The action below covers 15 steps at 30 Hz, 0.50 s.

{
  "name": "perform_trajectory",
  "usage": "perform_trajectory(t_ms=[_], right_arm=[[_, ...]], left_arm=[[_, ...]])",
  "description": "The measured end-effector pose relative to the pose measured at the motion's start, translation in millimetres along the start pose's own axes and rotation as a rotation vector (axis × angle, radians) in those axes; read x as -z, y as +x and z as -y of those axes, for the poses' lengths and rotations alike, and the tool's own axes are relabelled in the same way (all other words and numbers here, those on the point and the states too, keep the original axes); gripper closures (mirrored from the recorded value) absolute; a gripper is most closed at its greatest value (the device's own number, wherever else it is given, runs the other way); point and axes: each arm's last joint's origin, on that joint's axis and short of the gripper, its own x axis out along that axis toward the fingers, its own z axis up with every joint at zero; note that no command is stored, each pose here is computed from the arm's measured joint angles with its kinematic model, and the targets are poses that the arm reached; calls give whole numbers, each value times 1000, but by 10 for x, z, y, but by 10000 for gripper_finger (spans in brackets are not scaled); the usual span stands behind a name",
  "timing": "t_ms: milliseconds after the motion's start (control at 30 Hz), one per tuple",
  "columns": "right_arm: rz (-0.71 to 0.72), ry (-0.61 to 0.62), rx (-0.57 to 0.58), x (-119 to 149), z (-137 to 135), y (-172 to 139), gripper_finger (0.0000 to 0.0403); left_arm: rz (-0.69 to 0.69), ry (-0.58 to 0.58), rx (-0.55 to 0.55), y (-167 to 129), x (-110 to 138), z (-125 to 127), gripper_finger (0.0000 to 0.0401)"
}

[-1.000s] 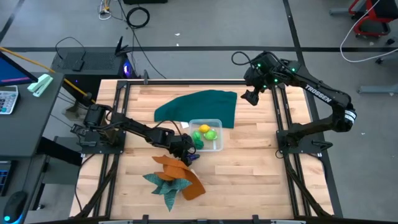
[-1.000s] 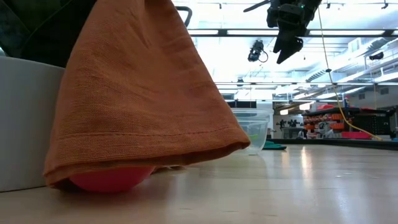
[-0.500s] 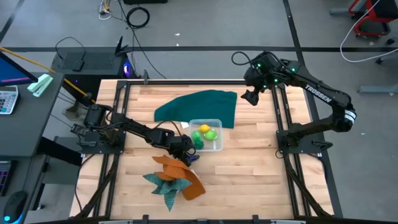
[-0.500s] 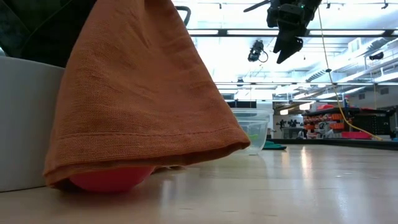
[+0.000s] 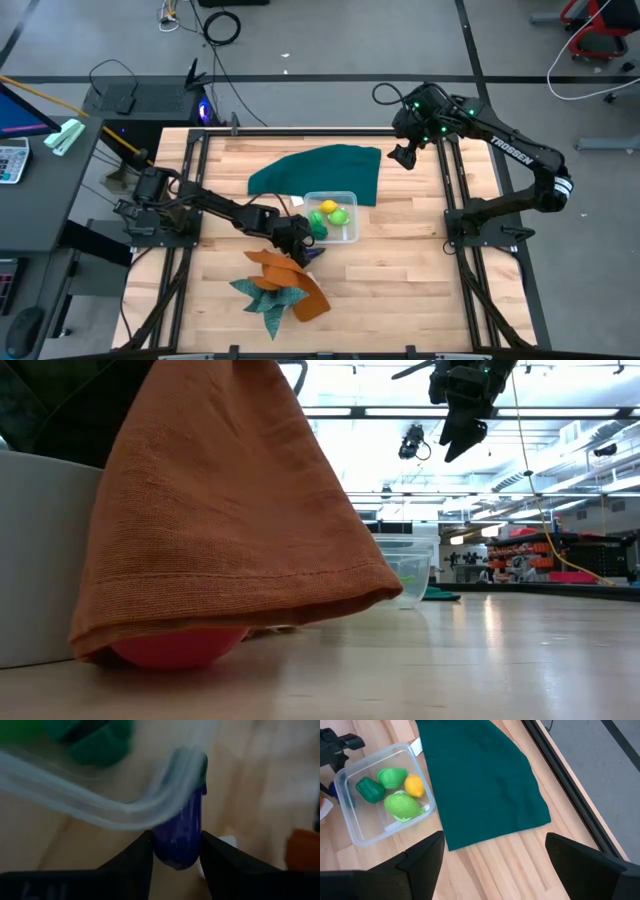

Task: Pick and placing Produce into tupperware
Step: Put the eggplant into the bin

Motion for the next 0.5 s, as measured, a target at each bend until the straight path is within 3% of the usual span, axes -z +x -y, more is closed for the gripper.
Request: perform_trajectory(t_ms=[233,500], right_arm=[[0,-5,0,0,0,0,96],[0,-6,0,0,1,0,96]], left_arm=[[-58,61,130,-27,-55,117,243],[-41,139,157,-91,-211,223,255]])
